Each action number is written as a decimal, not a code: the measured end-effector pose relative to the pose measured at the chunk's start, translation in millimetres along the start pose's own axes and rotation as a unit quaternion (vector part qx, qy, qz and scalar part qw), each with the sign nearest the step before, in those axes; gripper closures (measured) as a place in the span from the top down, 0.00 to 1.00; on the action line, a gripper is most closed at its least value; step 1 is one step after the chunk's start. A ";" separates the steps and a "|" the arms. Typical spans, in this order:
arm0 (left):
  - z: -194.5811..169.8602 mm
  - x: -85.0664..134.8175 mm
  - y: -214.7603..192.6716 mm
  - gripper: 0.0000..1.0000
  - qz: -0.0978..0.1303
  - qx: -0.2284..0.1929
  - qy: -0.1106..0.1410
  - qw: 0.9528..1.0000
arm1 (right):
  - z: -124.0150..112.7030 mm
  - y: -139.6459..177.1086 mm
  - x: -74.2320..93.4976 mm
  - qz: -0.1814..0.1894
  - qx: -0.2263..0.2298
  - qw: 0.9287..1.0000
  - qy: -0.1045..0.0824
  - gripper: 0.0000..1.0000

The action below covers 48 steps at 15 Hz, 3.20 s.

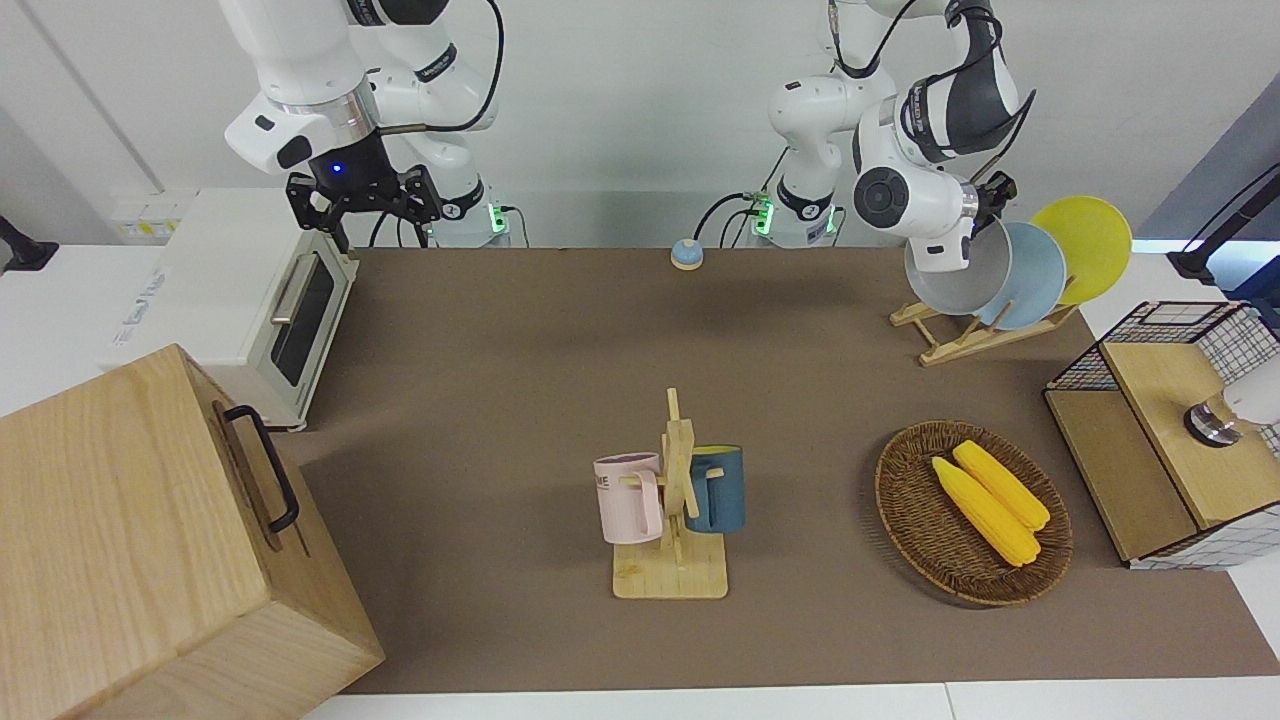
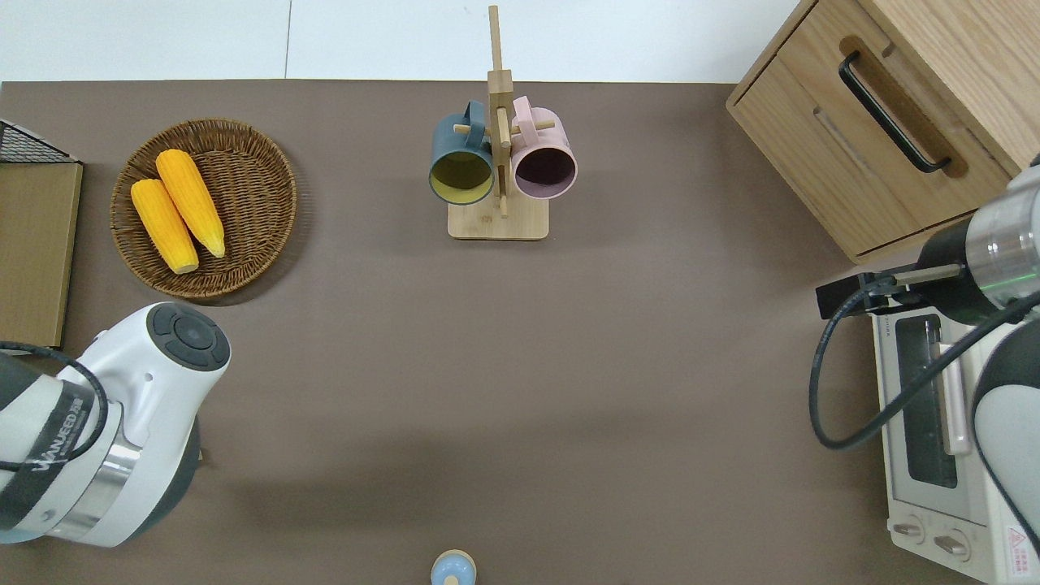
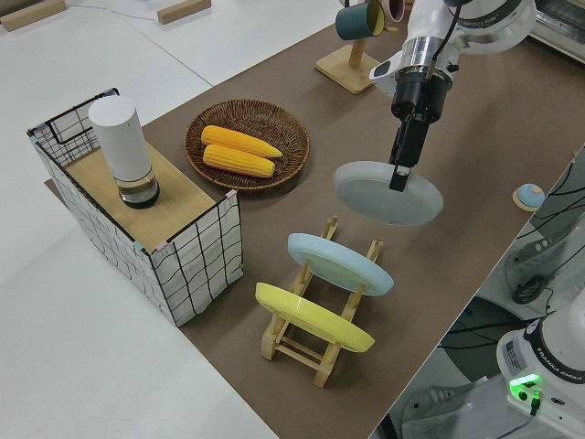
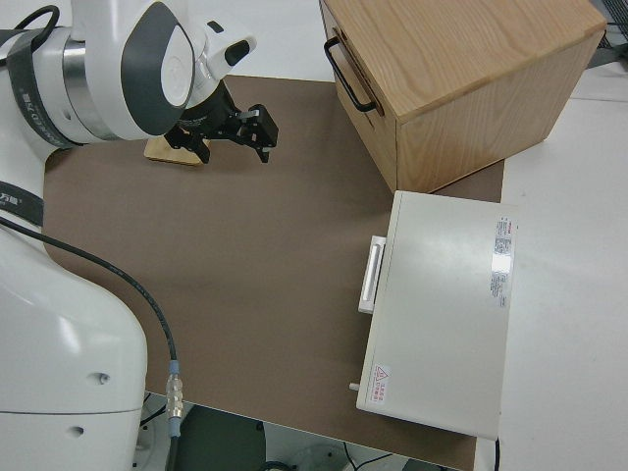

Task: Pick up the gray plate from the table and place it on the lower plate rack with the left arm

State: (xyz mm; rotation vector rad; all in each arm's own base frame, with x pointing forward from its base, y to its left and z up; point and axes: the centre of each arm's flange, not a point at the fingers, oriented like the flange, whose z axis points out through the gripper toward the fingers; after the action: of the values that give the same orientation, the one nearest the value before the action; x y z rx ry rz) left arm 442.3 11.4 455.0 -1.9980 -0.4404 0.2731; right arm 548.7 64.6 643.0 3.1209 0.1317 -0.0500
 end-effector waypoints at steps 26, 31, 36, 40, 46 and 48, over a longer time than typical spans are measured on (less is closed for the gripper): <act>26.8 7.3 65.5 0.00 -0.049 0.041 0.014 0.998 | 0.0 0.0 0.0 0.000 0.000 1.000 0.000 0.99; 29.0 7.7 65.7 0.00 -0.048 0.051 0.022 0.997 | 0.0 0.0 0.0 0.000 0.000 1.000 0.000 0.99; 31.6 7.7 66.1 0.00 -0.046 0.061 0.029 0.997 | 0.0 0.0 0.0 0.000 0.000 1.000 0.000 0.99; 34.1 7.9 65.8 0.00 -0.045 0.072 0.036 0.996 | 0.0 0.0 0.0 0.000 0.000 1.000 0.000 0.99; 38.5 6.1 70.5 0.00 -0.038 0.082 0.040 0.995 | 0.0 0.0 0.0 0.000 0.000 1.000 0.000 0.99; 36.8 5.1 73.2 0.00 -0.037 0.083 0.043 0.995 | 0.0 0.0 0.0 0.000 0.000 1.000 0.000 0.99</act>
State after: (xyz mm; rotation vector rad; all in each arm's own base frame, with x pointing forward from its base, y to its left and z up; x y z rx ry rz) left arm 446.9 13.7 373.1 -1.8207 -0.4219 0.1720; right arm 548.7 64.6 643.0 3.1209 0.1317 -0.0500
